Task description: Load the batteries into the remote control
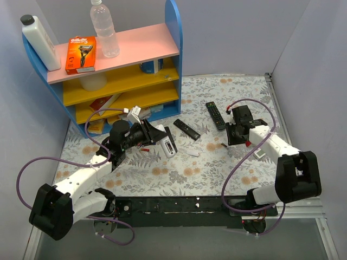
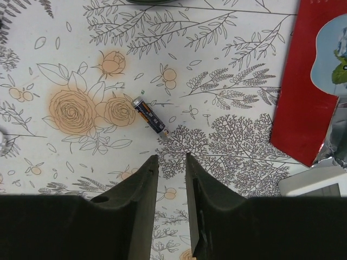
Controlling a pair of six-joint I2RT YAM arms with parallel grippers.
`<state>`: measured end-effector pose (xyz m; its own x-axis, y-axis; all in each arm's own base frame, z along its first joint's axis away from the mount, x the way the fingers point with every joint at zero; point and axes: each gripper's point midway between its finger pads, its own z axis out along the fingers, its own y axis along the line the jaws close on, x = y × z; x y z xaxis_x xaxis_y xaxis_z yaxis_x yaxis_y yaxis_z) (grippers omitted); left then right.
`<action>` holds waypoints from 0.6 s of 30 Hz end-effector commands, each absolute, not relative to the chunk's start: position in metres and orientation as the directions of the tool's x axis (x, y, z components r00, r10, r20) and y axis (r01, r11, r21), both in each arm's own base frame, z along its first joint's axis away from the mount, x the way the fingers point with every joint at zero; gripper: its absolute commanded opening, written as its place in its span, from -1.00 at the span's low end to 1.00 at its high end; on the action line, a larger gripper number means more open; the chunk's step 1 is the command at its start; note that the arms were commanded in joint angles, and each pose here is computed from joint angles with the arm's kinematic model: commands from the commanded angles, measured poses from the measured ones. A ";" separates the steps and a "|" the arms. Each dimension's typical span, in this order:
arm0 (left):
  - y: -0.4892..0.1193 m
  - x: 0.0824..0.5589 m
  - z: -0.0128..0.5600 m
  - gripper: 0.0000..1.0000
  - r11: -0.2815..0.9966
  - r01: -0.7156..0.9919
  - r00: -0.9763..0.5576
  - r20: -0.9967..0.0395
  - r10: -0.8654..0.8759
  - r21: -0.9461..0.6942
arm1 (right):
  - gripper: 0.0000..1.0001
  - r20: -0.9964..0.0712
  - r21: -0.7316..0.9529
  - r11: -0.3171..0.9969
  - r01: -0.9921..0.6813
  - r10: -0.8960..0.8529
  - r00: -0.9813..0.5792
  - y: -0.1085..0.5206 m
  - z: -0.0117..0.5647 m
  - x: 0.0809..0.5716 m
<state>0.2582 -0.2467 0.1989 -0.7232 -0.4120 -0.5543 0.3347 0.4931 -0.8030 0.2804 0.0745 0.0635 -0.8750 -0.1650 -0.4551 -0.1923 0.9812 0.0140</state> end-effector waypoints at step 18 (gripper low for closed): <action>-0.245 0.252 0.207 -1.00 0.487 0.378 -0.708 -0.585 -0.395 -0.787 | -0.34 -0.353 0.056 0.962 -0.266 -0.230 -0.907 0.085 0.026 0.287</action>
<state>0.2552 -0.2452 0.1939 -0.7299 -0.3999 -0.5544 0.3299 0.5043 -0.7980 0.2724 0.0794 0.0195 -0.9221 -0.2208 -0.3179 -0.2463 0.9683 0.0421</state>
